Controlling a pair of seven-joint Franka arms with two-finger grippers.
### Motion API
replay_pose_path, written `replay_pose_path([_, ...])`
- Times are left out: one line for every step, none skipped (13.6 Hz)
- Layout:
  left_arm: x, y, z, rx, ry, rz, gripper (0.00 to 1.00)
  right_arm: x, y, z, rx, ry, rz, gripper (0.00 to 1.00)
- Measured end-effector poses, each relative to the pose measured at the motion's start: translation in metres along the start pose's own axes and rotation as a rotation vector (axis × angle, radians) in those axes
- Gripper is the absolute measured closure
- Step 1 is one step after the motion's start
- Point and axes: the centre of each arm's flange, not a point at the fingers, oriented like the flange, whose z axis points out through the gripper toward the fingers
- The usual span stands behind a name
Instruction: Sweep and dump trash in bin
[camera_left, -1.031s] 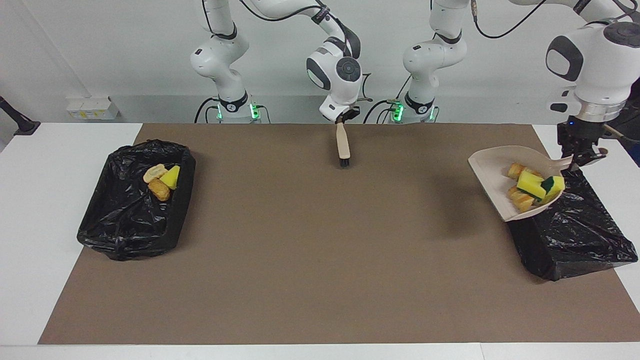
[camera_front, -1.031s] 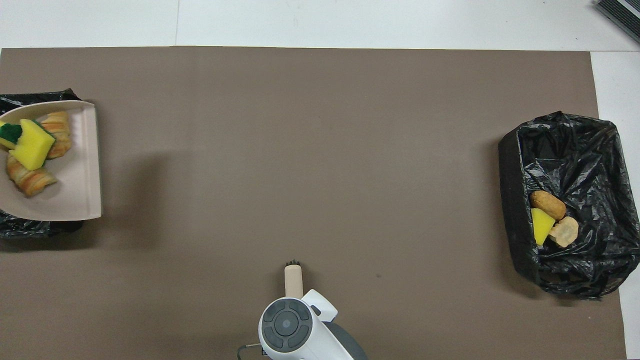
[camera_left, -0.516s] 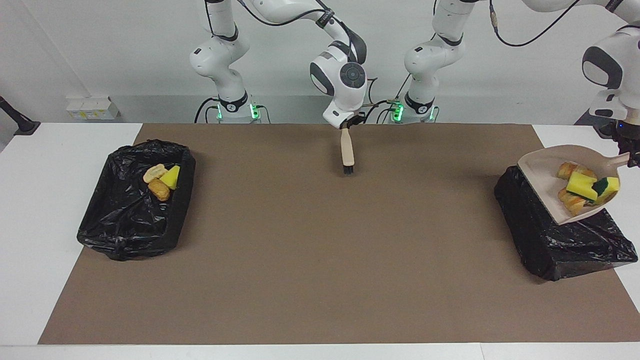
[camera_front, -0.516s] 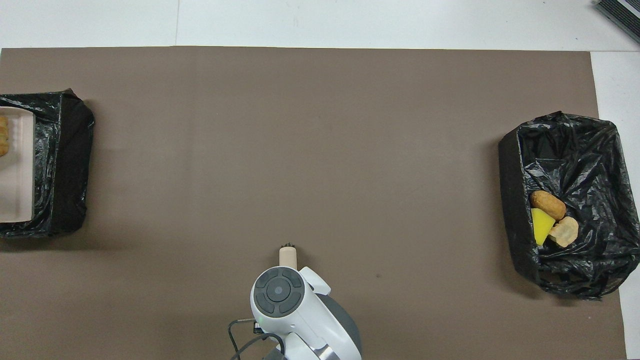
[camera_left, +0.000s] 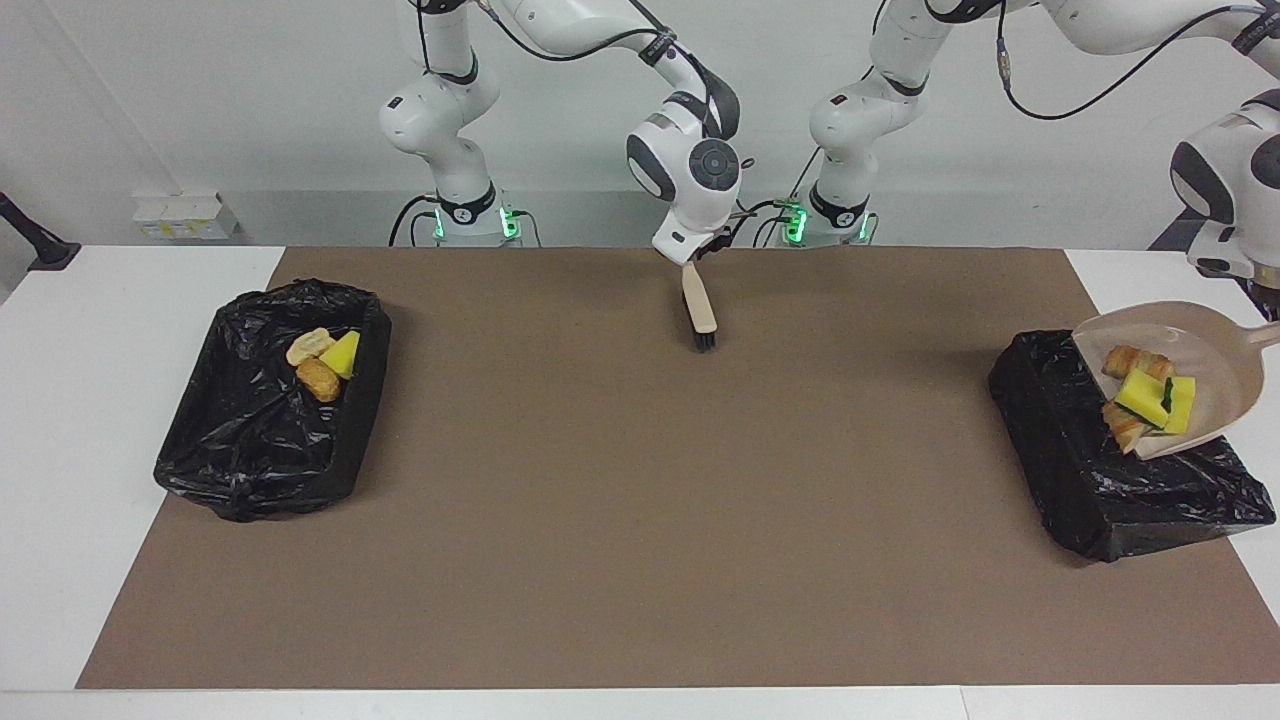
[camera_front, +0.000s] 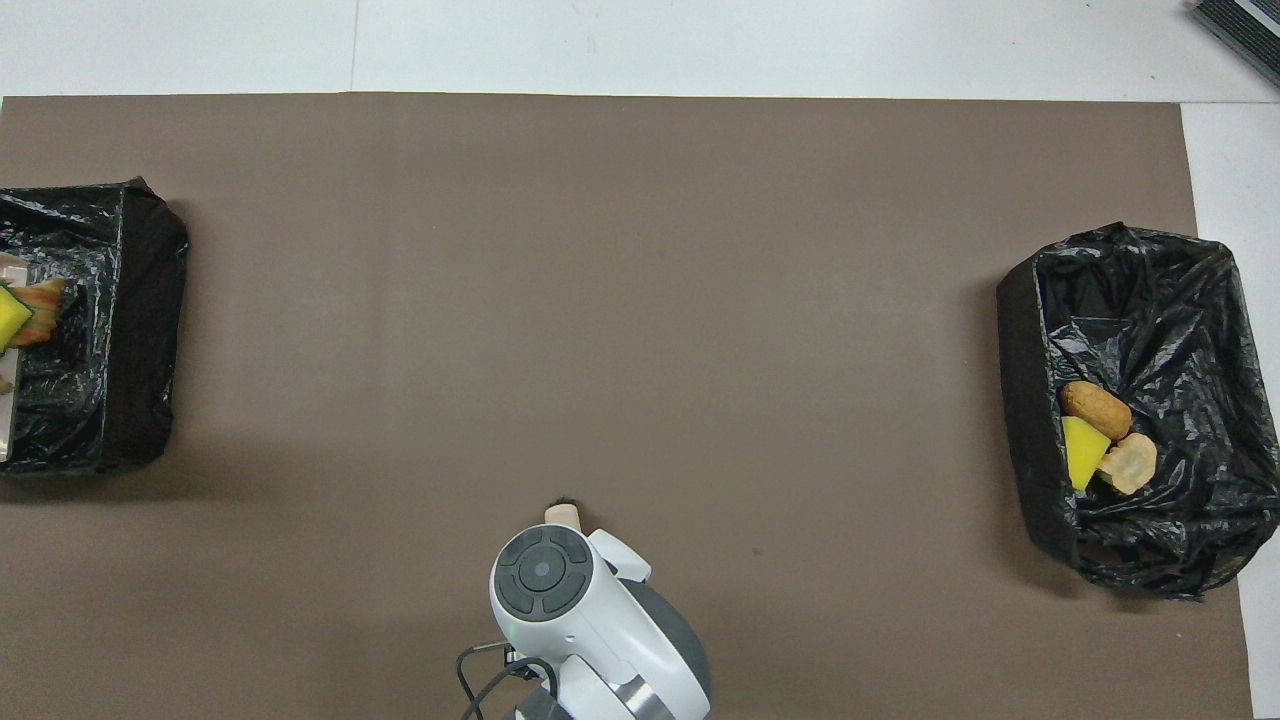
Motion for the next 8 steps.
replay_pose_path([0.001,-0.001,0.000,-0.001,-0.025,0.006,0.68,0.000,0.000,-0.008,-0.002,-0.009,-0.002,0.33])
replay_pose_path([0.001,-0.002,-0.001,0.000,-0.054,0.020,0.68,0.001,0.001,-0.018,0.001,-0.014,0.001,0.21])
replay_pose_path([-0.002,-0.003,-0.002,0.001,-0.087,0.034,0.68,0.005,0.006,-0.031,0.011,-0.013,0.010,0.11])
replay_pose_path([-0.005,-0.003,-0.004,0.003,-0.114,0.043,0.68,0.011,0.014,-0.046,0.027,-0.008,0.025,0.01])
replay_pose_path([-0.011,-0.003,-0.008,0.008,-0.136,0.045,0.68,0.018,0.027,-0.062,0.047,0.001,0.043,0.00])
replay_pose_path([-0.020,-0.003,-0.016,0.015,-0.154,0.034,0.68,0.026,0.045,-0.079,0.069,0.008,0.049,0.00])
replay_pose_path([-0.030,-0.001,-0.027,0.021,-0.167,0.017,0.68,0.032,0.065,-0.097,0.087,0.022,0.042,0.00])
replay_pose_path([-0.038,0.002,-0.039,0.017,-0.178,0.002,0.68,0.039,0.086,-0.114,0.097,0.050,0.031,0.00])
